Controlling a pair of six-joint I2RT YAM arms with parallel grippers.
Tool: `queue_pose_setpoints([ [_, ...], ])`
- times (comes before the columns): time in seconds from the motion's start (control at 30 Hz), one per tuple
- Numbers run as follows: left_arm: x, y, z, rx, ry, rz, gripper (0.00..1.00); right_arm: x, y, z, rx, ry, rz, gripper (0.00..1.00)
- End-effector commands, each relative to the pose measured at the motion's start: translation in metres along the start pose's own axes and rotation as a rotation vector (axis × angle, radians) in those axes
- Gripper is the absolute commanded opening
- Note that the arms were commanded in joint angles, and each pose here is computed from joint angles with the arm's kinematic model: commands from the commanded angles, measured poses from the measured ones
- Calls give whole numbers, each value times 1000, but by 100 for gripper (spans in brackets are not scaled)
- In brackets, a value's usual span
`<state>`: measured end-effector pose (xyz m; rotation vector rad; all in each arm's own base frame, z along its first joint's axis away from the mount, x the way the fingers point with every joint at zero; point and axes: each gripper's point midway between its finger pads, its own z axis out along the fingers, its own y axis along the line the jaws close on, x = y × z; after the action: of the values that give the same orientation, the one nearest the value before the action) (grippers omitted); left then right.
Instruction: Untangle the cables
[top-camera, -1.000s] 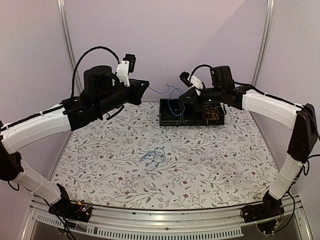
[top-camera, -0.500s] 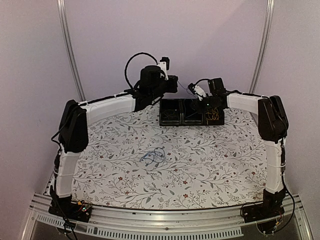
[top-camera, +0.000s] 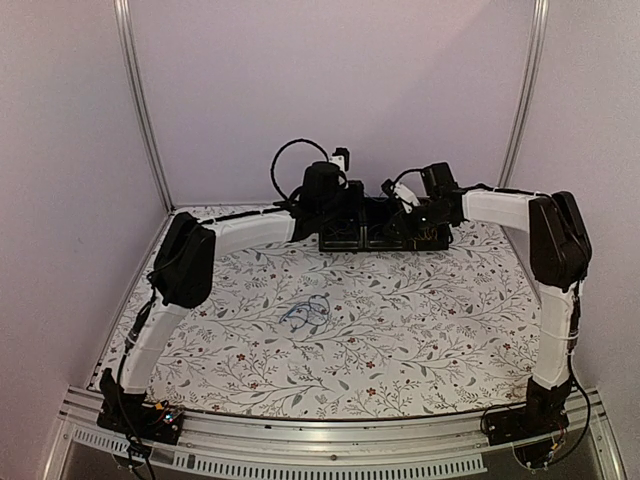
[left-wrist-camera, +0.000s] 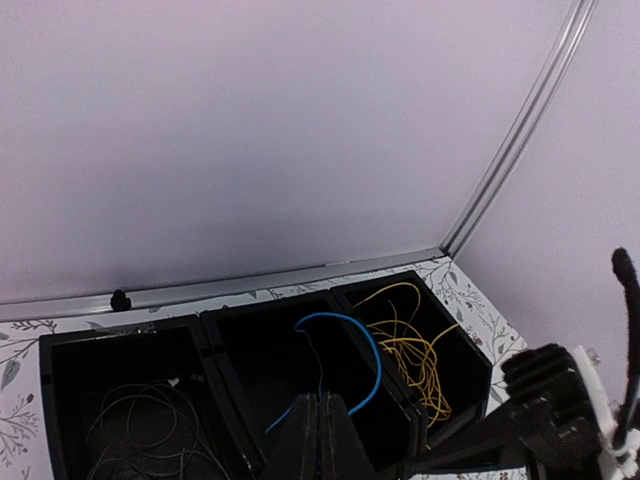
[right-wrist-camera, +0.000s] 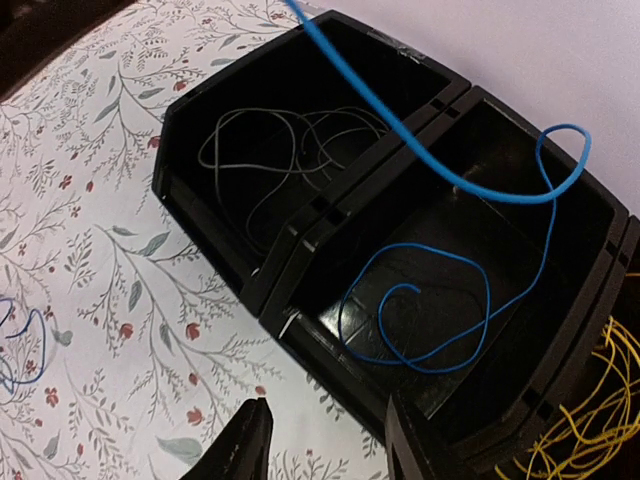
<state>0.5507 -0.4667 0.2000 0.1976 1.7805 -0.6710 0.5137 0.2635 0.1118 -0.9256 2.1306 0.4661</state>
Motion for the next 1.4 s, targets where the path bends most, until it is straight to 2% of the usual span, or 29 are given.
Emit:
queue_pose_setpoints([
  [0.0,-8,-7,7,50,-47,-41,0,-14,25,-66,0,-29,-18,43],
  [0.1,5,-13,15,97,-34,-71,0,-7,32,-89,15,-38,-31,44],
  [0.23,25,-22,26,126,-17,-102,0,-17,31,-120,91,-113,-91,51],
  [0.37,35,-25,33,119,-19,-107,0,-33,16,-128,179,-125,-169,56],
  [0.4,36,-22,35,115,-22,-113,11,-36,15,-127,175,-124,-165,56],
  [0.5,44,-18,38,124,5,-118,35,-38,15,-122,160,-128,-142,57],
  [0.6,28,-21,25,134,9,-99,43,-33,14,-119,162,-116,-125,57],
  [0.77,-18,-35,-14,166,-42,-29,50,-13,17,-118,150,-106,-124,57],
  [0.9,-55,-43,-61,188,-66,2,52,2,39,-117,54,-114,-173,58],
  [1.0,-47,-32,-103,166,-10,19,52,8,62,-120,-57,-137,-215,57],
  [1.07,-36,-23,-133,148,44,26,50,10,79,-122,-142,-155,-231,56],
  [1.27,52,6,-224,140,303,-24,43,19,107,-112,-270,-140,-237,51],
  [1.37,95,15,-262,118,397,26,45,21,121,-105,-301,-123,-259,50],
])
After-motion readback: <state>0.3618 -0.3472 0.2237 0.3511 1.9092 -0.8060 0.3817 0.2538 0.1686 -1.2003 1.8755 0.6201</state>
